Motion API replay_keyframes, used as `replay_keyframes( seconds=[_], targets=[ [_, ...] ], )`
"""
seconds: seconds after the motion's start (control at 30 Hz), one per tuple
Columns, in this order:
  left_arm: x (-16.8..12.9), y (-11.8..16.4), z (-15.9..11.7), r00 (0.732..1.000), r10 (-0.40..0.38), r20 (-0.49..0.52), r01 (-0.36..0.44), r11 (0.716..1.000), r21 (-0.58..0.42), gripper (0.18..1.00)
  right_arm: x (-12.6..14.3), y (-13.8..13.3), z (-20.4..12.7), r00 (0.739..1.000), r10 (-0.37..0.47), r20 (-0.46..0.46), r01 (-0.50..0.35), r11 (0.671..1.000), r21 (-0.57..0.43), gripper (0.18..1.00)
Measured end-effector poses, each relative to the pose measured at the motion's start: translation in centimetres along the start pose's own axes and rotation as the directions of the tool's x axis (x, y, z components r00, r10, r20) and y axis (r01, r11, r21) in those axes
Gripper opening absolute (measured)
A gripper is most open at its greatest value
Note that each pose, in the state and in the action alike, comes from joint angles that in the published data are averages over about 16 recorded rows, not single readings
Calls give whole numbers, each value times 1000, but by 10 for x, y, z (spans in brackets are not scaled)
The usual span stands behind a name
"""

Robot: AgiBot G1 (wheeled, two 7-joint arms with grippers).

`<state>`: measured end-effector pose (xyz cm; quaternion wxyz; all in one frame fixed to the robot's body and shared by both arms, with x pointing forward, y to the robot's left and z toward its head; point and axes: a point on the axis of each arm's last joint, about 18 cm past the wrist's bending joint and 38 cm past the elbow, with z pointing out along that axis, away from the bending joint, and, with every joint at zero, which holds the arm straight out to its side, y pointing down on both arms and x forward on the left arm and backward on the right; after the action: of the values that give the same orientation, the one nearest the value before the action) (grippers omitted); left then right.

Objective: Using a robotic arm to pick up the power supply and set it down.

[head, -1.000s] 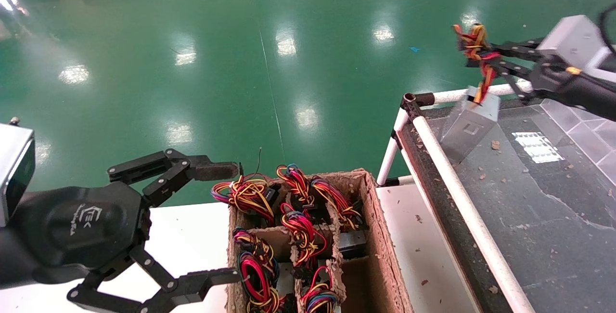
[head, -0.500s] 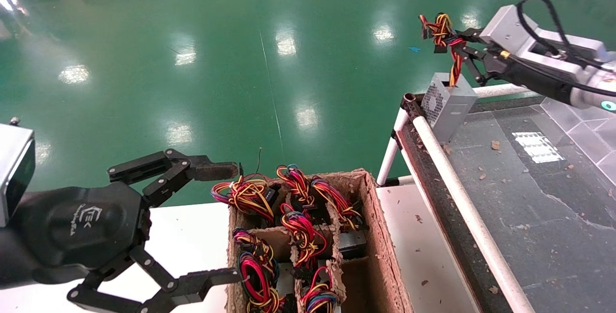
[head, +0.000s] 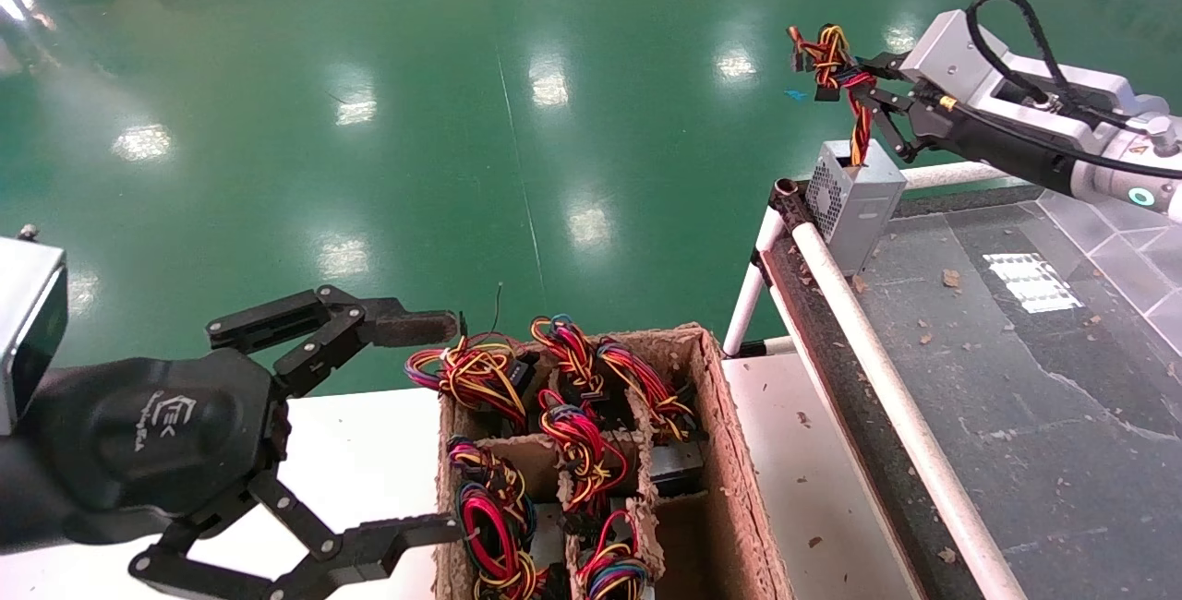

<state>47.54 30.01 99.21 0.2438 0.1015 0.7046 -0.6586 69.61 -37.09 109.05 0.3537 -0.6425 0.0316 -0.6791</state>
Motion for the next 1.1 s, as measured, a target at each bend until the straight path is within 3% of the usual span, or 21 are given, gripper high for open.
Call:
replay_keyframes(
  seconds=[0.43,0.77,1.1],
  targets=[
    [0,0,0,1000,0,0,0,1000,0,1001,0,3,-12,999,-7,51,7,1000,-10,356],
    [0,0,0,1000,0,0,0,1000,0,1001,-3,-3,-23,998,6,70,-9,1000,30,545],
    [0,0,0,1000,-1,0,1,1000,0,1001,-20,-13,-38,987,82,135,-97,989,108,762]
  ],
)
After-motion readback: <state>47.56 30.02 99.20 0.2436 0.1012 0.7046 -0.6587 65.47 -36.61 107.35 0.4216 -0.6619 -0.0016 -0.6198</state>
